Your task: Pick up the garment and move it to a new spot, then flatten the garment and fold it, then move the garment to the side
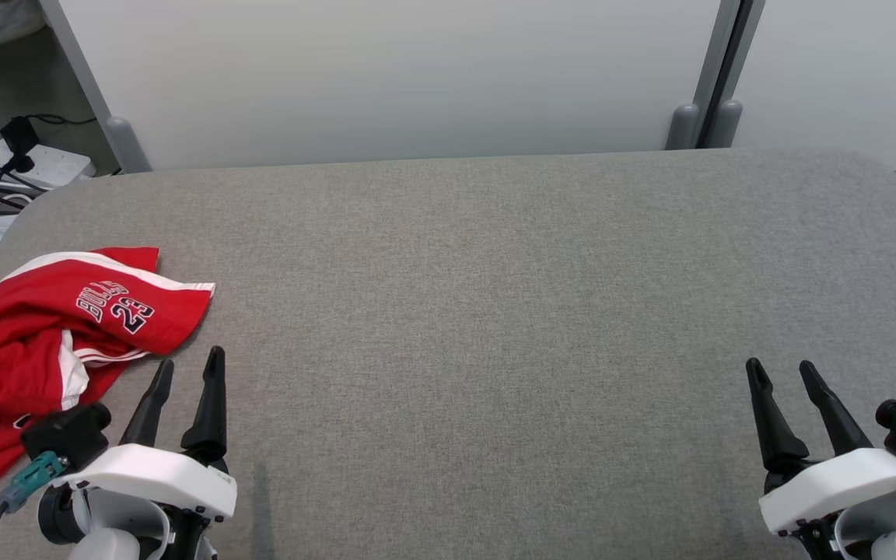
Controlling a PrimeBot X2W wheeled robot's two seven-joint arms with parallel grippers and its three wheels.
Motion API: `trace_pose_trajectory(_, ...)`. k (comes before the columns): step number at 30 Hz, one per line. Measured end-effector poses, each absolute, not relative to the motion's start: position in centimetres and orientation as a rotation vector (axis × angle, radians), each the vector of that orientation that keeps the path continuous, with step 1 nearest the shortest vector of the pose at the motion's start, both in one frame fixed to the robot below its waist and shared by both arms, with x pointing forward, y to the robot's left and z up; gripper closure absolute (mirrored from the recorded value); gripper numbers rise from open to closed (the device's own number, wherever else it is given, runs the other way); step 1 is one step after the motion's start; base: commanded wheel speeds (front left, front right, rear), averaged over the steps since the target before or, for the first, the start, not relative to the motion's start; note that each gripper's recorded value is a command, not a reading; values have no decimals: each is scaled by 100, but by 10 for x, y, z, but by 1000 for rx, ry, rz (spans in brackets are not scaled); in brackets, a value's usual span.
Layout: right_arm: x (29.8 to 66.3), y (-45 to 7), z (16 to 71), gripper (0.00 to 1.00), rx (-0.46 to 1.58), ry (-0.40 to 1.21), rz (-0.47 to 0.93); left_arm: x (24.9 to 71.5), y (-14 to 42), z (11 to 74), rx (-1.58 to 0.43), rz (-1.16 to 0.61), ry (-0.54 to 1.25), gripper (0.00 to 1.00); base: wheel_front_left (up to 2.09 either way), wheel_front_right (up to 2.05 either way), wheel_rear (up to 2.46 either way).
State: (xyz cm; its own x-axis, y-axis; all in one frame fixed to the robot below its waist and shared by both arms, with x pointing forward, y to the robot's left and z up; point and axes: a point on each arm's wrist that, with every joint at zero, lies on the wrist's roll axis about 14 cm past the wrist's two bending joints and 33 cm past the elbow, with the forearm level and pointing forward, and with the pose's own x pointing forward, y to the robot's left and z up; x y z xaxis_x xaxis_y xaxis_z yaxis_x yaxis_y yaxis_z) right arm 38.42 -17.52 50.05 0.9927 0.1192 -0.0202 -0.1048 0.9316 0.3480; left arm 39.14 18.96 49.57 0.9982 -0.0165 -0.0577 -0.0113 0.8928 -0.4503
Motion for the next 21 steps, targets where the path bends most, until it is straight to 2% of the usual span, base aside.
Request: trace_pose_trajectory(21, 384, -173, 497, 0, 221, 43, 134, 394, 195, 495, -291, -23, 78, 0, 0, 0, 0)
